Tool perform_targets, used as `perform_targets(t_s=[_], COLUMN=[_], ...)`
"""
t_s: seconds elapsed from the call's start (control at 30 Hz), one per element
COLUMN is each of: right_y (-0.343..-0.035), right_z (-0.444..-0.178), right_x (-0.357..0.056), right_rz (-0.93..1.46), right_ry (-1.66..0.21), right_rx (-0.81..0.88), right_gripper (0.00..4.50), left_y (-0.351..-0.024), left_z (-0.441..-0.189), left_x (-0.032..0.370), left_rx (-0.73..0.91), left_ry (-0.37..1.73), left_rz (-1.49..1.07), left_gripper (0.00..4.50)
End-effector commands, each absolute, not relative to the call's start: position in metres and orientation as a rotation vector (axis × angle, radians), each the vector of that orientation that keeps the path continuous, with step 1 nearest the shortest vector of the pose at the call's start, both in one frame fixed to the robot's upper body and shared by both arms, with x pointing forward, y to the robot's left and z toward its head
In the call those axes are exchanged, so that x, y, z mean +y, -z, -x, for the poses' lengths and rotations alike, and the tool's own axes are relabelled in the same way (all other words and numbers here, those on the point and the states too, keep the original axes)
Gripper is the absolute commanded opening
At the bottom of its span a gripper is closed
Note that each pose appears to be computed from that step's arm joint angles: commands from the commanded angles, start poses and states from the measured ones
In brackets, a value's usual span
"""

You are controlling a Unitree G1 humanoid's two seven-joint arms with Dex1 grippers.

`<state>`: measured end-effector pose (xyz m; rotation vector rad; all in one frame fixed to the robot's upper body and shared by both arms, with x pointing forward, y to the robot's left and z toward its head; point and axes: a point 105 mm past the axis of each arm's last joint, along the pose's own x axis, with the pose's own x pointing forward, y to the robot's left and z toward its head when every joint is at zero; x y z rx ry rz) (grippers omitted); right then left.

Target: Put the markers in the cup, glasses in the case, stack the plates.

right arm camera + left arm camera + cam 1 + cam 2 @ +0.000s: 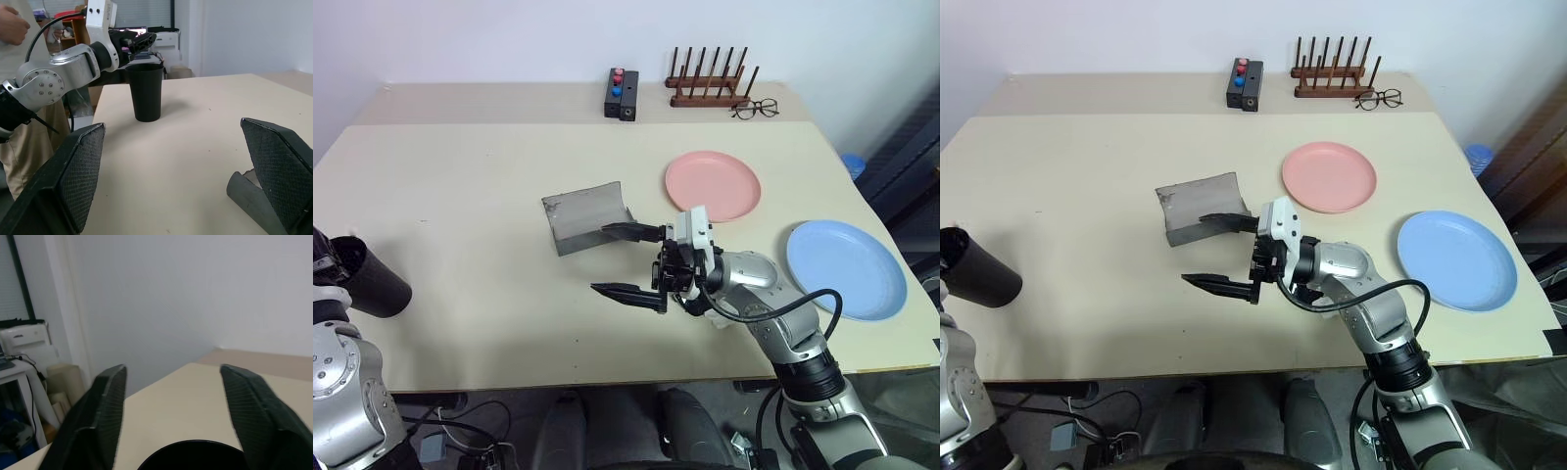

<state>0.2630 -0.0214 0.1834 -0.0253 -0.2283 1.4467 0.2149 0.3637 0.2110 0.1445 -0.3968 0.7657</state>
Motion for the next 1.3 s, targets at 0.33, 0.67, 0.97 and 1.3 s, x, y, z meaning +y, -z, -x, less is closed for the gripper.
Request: perform_targets(t_s=[0.33, 0.67, 0.97, 1.3], right_y=[-0.19, -0.189, -0.182, -0.169], right_z=[-0.269, -0.271, -0.259, -0.278], right_x=[-0.029, -0.032, -0.043, -0.103], right_rz=[0.069, 0.096, 0.207, 0.452], right_ry=[-1.406, -1.372, -1.387, -1.152], right_rx=[-0.257, -0.255, -0.202, -0.031], right_gripper=[4.5, 4.5, 4.5, 4.5], left_y=[-0.217, -0.179, -0.147, -0.143], left_z=[-0.301, -0.344, -0.353, -0.358], left_x=[0.266, 0.183, 0.149, 0.136], left_rx=[-0.166, 0.237, 0.441, 0.464], left_ry=[-0.067, 0.648, 0.989, 1.12], left_rz=[-0.17, -0.266, -0.4, -0.494], left_gripper=[4.41, 4.47, 4.47, 3.18])
